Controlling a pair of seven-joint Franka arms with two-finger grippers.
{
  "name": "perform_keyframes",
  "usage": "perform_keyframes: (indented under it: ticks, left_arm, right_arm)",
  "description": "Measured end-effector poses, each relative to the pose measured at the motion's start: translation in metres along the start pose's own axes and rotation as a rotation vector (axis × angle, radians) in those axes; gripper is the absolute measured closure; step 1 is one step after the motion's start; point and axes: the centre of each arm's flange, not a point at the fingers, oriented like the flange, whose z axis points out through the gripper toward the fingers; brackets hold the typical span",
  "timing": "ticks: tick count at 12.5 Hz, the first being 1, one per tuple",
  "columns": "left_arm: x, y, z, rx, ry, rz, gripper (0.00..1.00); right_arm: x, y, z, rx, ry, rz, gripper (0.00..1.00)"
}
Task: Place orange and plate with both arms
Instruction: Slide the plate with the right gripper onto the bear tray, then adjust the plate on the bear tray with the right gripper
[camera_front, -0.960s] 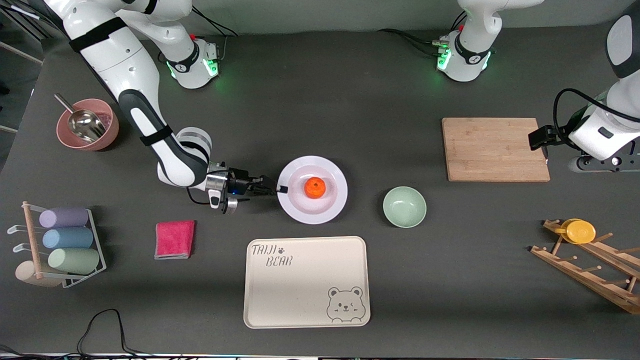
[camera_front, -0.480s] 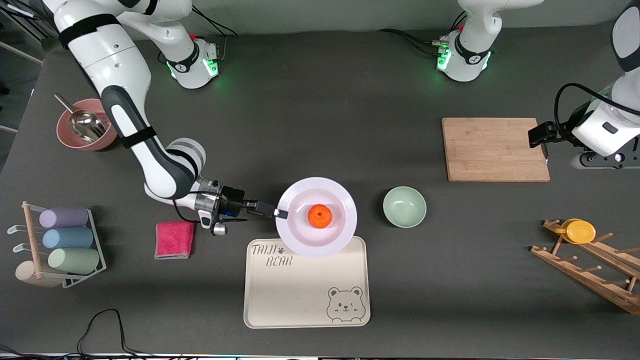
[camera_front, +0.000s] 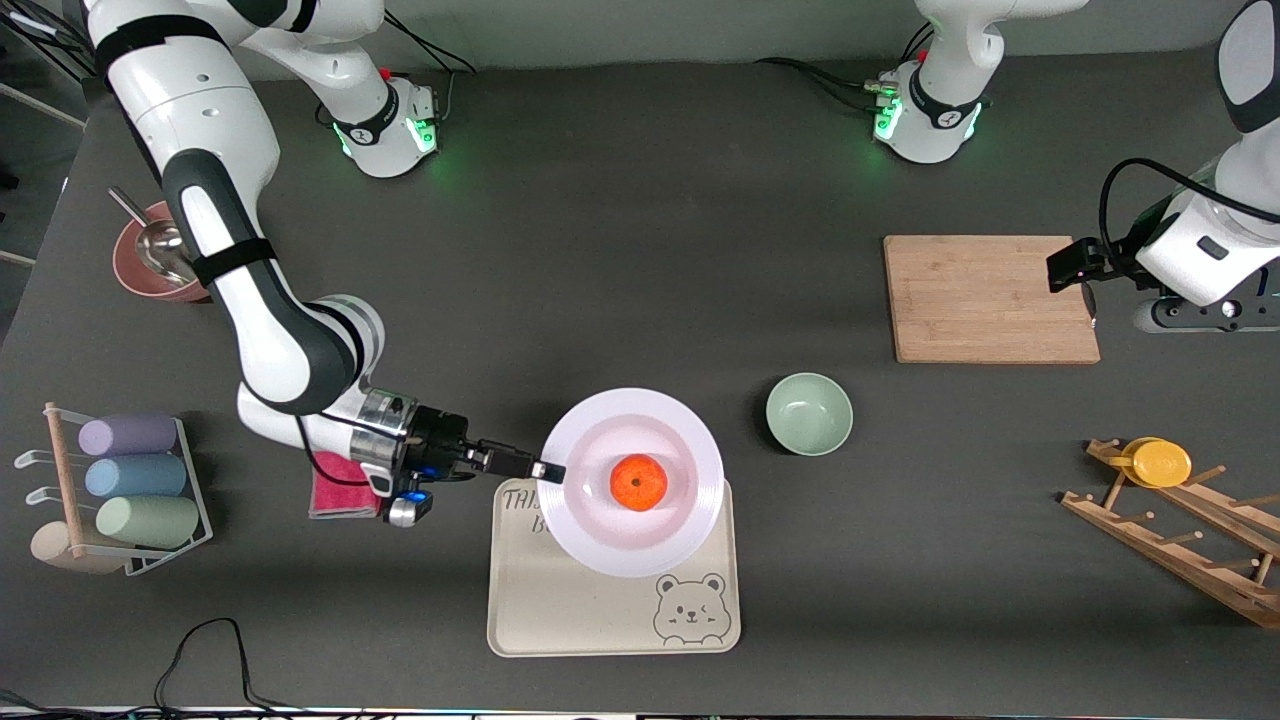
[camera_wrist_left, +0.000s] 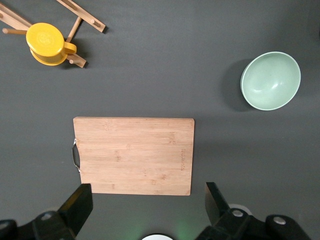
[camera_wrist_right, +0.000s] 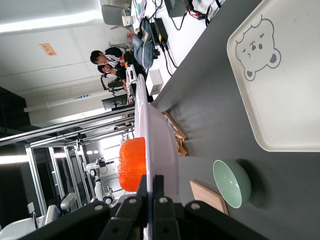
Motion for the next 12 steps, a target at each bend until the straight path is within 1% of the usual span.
perform_keyframes:
  ticks: [2,5,6,8,9,11,12]
  left_arm:
    - [0.001,-0.008,-0.004,-0.009,0.009,-0.018,0.00]
    - [0.001,-0.023,-0.009,-0.023,0.019,-0.046,0.00]
    - [0.001,-0.023,-0.009,-0.025,0.019,-0.046,0.00]
    - [0.001,-0.024,-0.009,-0.029,0.019,-0.050,0.00]
    - [0.002,-0.026,-0.009,-0.031,0.019,-0.053,0.00]
    - [0.002,-0.028,-0.009,-0.032,0.018,-0.057,0.00]
    - [0.002,-0.029,-0.009,-0.033,0.017,-0.058,0.00]
  right_arm:
    - [0.019,-0.014,-0.002,-0.007,0.011,0.022,0.95]
    - [0.054,-0.006,0.001,0.028,0.037,0.025,0.95]
    - [0.064,-0.001,0.001,0.024,0.043,0.026,0.95]
    - [0.078,0.001,-0.007,-0.009,0.053,0.032,0.95]
    - [0.081,-0.003,-0.012,-0.013,0.048,0.035,0.95]
    - [0.081,-0.009,-0.017,-0.001,-0.001,0.052,0.95]
    - [0.081,-0.010,-0.018,0.002,-0.010,0.057,0.95]
